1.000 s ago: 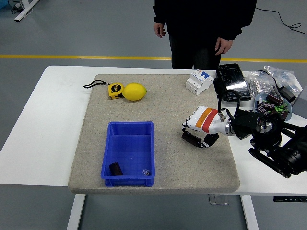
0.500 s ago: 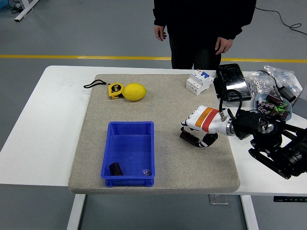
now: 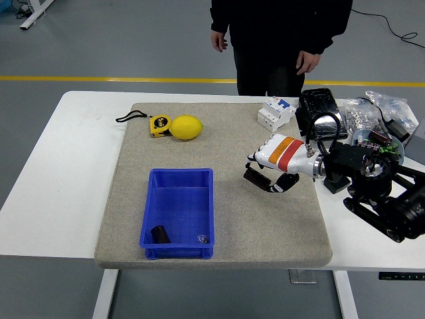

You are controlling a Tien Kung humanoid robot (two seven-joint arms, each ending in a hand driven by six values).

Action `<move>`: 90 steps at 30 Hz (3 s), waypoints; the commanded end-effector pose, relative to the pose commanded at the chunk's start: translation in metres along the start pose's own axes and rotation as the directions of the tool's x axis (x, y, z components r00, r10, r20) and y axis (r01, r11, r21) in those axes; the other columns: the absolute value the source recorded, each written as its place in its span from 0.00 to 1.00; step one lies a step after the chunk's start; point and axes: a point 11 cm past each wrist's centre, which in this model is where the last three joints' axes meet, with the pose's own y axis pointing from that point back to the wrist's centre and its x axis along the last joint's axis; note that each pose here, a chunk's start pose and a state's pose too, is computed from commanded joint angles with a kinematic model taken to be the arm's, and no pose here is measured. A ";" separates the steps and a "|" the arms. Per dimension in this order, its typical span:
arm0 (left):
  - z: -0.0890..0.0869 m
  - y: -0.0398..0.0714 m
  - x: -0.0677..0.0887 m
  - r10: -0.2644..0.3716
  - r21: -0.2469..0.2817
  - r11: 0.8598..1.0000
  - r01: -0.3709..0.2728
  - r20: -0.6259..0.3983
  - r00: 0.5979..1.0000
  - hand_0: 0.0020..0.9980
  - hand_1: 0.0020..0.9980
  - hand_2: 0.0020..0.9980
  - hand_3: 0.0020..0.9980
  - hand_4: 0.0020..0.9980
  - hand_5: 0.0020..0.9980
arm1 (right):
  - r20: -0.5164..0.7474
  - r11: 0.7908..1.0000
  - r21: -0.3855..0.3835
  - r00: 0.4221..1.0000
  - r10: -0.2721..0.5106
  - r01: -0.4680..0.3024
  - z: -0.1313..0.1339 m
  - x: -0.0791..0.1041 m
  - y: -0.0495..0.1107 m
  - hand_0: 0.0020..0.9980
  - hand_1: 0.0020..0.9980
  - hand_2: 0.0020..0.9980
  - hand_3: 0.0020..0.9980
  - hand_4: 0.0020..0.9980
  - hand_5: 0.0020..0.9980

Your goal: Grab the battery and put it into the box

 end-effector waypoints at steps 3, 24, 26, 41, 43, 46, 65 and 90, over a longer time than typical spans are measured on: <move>-0.001 0.000 0.001 0.003 0.002 1.000 -0.003 -0.005 1.000 0.74 0.70 0.72 0.60 0.65 0.55 | 0.006 0.999 0.012 0.999 0.042 -0.042 -0.006 0.017 -0.003 0.13 0.31 0.50 0.48 0.73 0.19; -0.003 -0.001 0.008 0.021 0.005 1.000 -0.021 -0.029 0.999 0.74 0.70 0.72 0.60 0.65 0.55 | 0.009 0.985 0.175 1.000 0.010 -0.011 -0.108 0.060 -0.062 0.15 0.33 0.52 0.52 0.75 0.19; -0.001 -0.001 0.008 0.021 0.001 1.000 -0.021 -0.031 0.999 0.74 0.70 0.72 0.60 0.65 0.55 | 0.016 0.987 0.161 1.000 -0.016 0.013 -0.110 0.057 -0.064 0.15 0.33 0.52 0.52 0.75 0.19; -0.001 -0.001 0.008 0.019 0.002 1.000 -0.019 -0.027 0.999 0.74 0.69 0.71 0.59 0.66 0.56 | 0.113 0.993 0.106 0.992 -0.061 0.049 -0.111 0.051 -0.069 0.18 0.37 0.65 1.00 1.00 0.47; 0.000 -0.001 0.007 0.018 0.000 1.000 -0.018 -0.028 0.999 0.74 0.69 0.71 0.59 0.66 0.56 | 0.123 0.995 0.099 0.991 -0.045 0.032 -0.108 0.054 -0.068 0.18 0.37 0.65 1.00 1.00 0.47; 0.002 0.000 0.007 0.017 -0.005 1.000 -0.018 -0.032 0.999 0.74 0.69 0.70 0.59 0.66 0.56 | 0.134 0.997 0.080 0.991 -0.018 0.007 -0.099 0.060 -0.066 0.18 0.36 0.64 1.00 1.00 0.48; 0.006 0.001 0.001 0.011 -0.014 1.000 -0.011 -0.036 0.999 0.74 0.69 0.70 0.59 0.64 0.54 | 0.731 0.925 -0.380 0.611 0.305 -0.008 0.022 0.009 0.006 0.35 0.51 0.68 0.84 1.00 0.49; 0.012 0.002 -0.003 0.000 -0.026 1.000 -0.001 -0.036 0.999 0.73 0.69 0.69 0.59 0.64 0.54 | 0.794 0.853 -0.518 -0.336 0.507 0.061 0.041 -0.049 0.071 0.57 0.65 0.78 0.83 1.00 0.57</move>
